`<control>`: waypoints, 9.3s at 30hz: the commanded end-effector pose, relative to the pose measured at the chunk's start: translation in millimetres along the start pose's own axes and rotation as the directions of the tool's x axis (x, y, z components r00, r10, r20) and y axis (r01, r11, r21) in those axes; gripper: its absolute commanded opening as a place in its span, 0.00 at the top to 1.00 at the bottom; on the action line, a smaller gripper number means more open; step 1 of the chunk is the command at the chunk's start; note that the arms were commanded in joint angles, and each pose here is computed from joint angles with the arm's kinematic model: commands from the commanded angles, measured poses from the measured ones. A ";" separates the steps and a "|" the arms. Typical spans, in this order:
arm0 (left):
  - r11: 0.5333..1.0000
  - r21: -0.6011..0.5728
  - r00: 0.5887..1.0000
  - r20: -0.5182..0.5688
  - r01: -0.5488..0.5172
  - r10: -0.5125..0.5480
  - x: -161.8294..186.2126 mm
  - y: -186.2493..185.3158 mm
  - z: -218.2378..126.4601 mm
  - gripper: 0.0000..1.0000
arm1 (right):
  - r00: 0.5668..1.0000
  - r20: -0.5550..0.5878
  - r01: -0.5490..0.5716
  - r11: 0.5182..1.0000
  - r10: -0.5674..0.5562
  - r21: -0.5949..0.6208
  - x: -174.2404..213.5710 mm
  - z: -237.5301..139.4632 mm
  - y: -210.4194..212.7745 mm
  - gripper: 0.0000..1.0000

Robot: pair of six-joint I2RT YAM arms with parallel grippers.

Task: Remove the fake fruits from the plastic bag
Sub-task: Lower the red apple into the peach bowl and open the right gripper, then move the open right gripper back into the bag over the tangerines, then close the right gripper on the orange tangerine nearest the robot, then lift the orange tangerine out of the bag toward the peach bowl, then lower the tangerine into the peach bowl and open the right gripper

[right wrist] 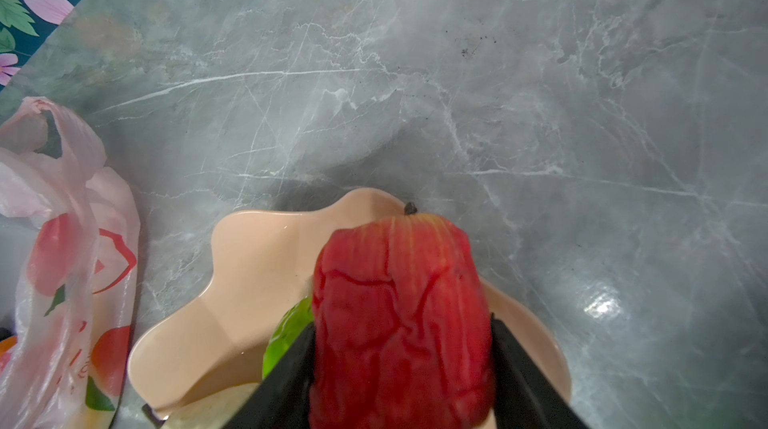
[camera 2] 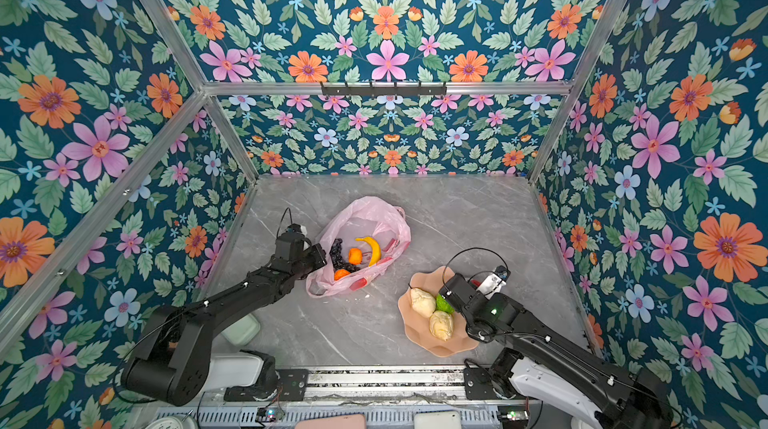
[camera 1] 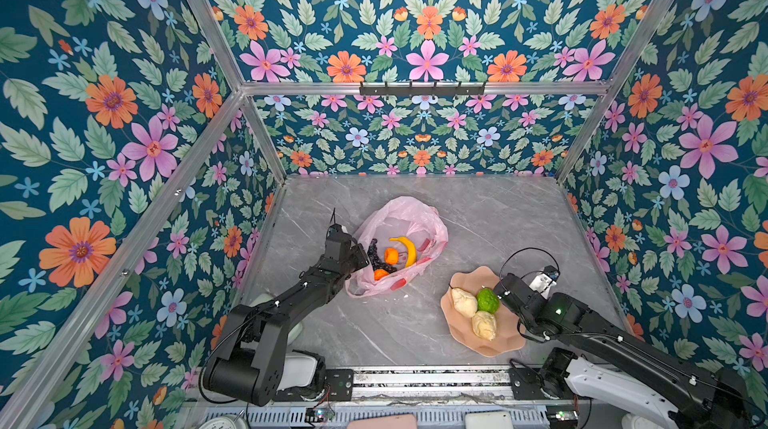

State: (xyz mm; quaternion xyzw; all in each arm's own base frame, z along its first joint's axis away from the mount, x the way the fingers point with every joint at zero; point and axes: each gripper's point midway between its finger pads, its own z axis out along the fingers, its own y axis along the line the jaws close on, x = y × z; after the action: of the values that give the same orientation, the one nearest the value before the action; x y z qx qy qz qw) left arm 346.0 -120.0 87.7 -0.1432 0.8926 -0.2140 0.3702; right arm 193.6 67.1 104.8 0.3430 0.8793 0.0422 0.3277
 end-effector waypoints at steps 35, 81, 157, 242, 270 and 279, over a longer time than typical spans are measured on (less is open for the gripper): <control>1.000 -0.004 1.000 0.028 -0.010 0.010 -6.3 -0.1 -3.2 1.00 | 0.997 -0.061 -0.055 0.998 0.054 -0.026 19.1 13.0 5.0 0.26; 0.986 0.074 0.985 -0.067 -0.151 0.156 0.8 -68.0 -5.5 1.00 | 0.780 -0.074 0.506 0.697 -0.621 -0.507 37.1 -13.4 219.8 0.34; 0.993 -0.116 0.999 -0.024 -0.035 0.033 42.5 8.4 -16.1 1.00 | 0.413 -0.242 0.634 0.468 -0.878 -0.616 193.8 55.8 286.8 0.30; 0.995 -0.081 0.998 -0.038 -0.053 0.050 45.3 1.8 -5.3 1.00 | 0.921 -0.333 -0.004 0.849 -0.203 -0.528 -5.7 32.7 81.4 0.63; 0.995 -0.079 0.998 -0.041 -0.054 0.051 44.2 -0.4 -2.1 1.00 | 0.931 -0.341 0.012 0.944 -0.131 -0.331 -2.6 44.0 38.8 0.33; 0.995 -0.080 0.998 -0.046 -0.056 0.053 45.8 0.3 -1.2 1.00 | 0.938 -0.319 0.038 0.953 -0.138 -0.300 -11.4 31.1 32.2 0.34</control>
State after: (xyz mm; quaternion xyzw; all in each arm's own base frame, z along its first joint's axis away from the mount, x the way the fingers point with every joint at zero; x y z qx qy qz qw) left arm 311.6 -137.0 58.0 -0.1296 0.9142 -0.1665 0.3459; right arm 243.0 87.5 96.2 0.2344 0.9161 0.2366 0.2232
